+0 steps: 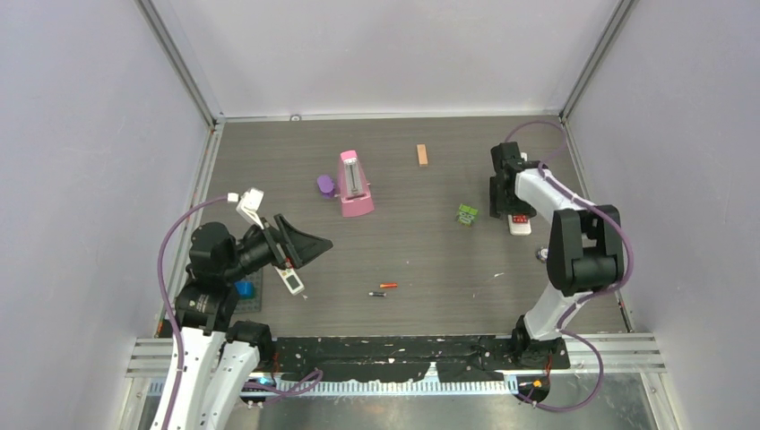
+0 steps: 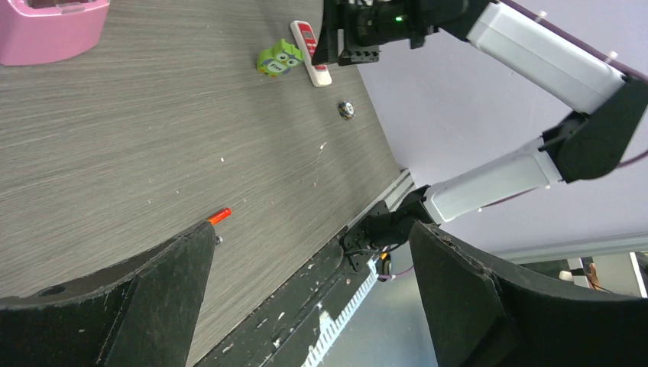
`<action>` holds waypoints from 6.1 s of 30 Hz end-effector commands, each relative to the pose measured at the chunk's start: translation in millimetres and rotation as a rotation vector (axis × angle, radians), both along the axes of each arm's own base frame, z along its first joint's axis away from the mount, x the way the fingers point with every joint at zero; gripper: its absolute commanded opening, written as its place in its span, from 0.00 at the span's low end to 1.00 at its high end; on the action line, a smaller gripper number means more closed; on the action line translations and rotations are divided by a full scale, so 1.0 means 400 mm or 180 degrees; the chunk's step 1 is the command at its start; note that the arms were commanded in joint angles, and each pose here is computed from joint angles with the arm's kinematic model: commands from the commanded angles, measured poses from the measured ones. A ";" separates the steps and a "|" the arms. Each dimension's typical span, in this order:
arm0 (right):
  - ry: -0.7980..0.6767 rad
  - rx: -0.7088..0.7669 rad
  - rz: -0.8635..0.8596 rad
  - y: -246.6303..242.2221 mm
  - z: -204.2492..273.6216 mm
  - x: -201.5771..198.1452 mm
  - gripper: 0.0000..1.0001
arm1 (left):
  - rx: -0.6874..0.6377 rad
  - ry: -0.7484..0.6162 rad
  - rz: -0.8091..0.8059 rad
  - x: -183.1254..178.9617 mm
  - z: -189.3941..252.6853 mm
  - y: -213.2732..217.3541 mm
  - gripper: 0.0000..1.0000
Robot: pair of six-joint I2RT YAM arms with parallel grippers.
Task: Load the batteries into the remote control
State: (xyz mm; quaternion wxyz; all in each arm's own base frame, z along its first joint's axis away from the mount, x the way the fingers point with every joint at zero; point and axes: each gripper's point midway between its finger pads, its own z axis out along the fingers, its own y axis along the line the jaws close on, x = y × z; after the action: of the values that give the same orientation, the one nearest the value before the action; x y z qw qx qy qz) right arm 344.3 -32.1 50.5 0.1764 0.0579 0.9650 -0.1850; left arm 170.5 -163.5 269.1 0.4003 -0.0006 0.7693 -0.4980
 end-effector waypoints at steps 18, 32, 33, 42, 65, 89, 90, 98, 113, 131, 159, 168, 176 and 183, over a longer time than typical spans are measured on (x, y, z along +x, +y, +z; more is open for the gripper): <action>-0.1676 0.1840 0.0734 0.305 0.357 0.065 0.66 | 0.0536 -0.0095 0.0456 0.047 -0.048 0.063 1.00; -0.1437 0.2240 0.1470 0.622 0.310 -0.062 0.64 | 0.1810 0.1642 0.2312 0.106 -0.417 0.323 1.00; -0.1408 0.2260 0.1512 0.634 0.305 -0.071 0.64 | 0.1834 0.1706 0.2301 0.115 -0.432 0.321 0.99; -0.1310 0.2337 0.1528 0.638 0.282 -0.114 0.63 | 0.1937 0.2009 0.2195 0.170 -0.544 0.279 0.81; -0.1443 0.2417 0.1661 0.637 0.343 -0.130 0.65 | 0.2141 0.1708 0.1582 0.209 -0.531 0.213 0.00; -0.2384 0.5359 0.3288 0.931 0.904 -0.358 0.87 | -0.0906 -0.0999 -0.1925 -0.096 0.275 -0.136 0.00; -0.2400 0.5429 0.3339 0.938 0.919 -0.370 0.87 | -0.0944 -0.0998 -0.1968 -0.103 0.286 -0.135 0.00; -0.2301 0.5832 0.3437 0.978 0.982 -0.421 0.87 | -0.1222 -0.0931 -0.2204 -0.135 0.343 -0.130 0.00; -0.2485 0.5710 0.3561 0.980 0.998 -0.463 0.87 | -0.1231 -0.0872 -0.2105 -0.123 0.321 -0.132 0.00; -0.2321 0.5626 0.3443 1.012 0.997 -0.450 0.74 | -0.1017 -0.0870 -0.2017 -0.111 0.298 -0.135 0.00; -0.1701 0.5318 0.0388 0.958 0.832 -0.267 0.05 | -0.0161 -0.1410 -0.0288 0.072 0.216 -0.070 0.88; -0.1459 0.5300 -0.0561 0.955 0.780 -0.225 0.05 | -0.0148 -0.1804 -0.0042 0.070 0.211 -0.081 0.87; -0.1474 0.5289 -0.0804 0.965 0.774 -0.209 0.05 | -0.0101 -0.1635 -0.0029 0.079 0.174 -0.125 0.84; -0.1414 0.5334 -0.0867 0.977 0.772 -0.211 0.05 | 0.0087 -0.1470 0.0275 0.115 0.149 -0.110 0.54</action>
State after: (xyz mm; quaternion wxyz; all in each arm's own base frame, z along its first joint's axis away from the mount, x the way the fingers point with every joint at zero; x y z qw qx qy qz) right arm 254.6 357.3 325.4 0.2285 0.3009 0.7456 0.5489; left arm 201.7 -219.2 323.4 0.5524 0.1143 0.6617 -0.4938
